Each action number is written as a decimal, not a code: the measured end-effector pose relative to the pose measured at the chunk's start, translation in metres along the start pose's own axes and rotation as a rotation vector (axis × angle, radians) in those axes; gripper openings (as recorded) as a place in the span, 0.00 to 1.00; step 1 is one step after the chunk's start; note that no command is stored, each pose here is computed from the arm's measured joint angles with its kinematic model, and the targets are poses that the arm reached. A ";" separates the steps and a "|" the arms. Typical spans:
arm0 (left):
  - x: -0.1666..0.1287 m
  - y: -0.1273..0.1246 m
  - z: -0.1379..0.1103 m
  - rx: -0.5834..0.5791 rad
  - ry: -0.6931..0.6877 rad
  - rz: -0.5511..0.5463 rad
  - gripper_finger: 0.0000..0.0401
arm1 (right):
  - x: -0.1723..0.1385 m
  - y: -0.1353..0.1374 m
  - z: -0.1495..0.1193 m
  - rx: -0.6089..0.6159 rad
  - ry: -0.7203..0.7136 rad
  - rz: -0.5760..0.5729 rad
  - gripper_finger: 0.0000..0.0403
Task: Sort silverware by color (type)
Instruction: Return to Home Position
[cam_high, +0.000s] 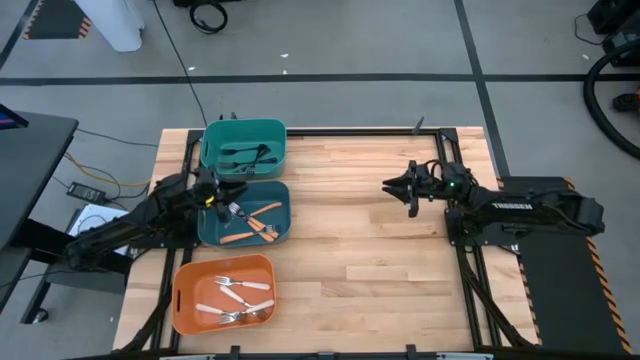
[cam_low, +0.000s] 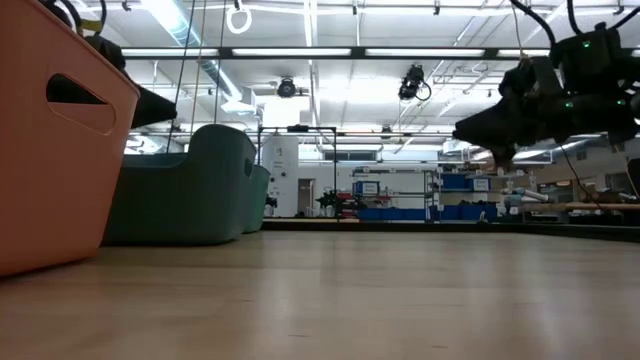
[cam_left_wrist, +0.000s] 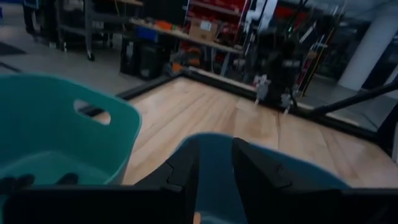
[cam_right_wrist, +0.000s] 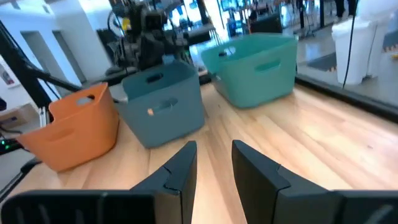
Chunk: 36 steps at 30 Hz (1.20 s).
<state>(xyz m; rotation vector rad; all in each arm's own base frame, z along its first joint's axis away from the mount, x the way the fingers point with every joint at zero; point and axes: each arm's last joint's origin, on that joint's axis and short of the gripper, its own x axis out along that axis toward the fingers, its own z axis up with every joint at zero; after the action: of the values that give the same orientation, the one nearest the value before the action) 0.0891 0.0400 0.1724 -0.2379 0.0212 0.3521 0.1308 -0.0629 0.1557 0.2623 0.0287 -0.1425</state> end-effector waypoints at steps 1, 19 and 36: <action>-0.001 0.000 0.001 0.001 -0.014 -0.003 0.26 | -0.001 0.000 -0.001 0.005 0.012 -0.003 0.27; -0.004 -0.016 0.001 0.011 -0.022 -0.170 0.26 | -0.034 0.024 0.036 -0.141 -0.338 0.089 0.27; -0.004 -0.017 0.001 0.012 -0.020 -0.181 0.26 | -0.066 0.044 0.054 -0.255 -0.629 0.196 0.27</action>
<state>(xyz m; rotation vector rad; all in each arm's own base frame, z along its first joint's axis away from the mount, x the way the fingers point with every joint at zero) 0.0910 0.0231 0.1772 -0.2227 -0.0178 0.1746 0.0721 -0.0256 0.2227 -0.0435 -0.5983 -0.0206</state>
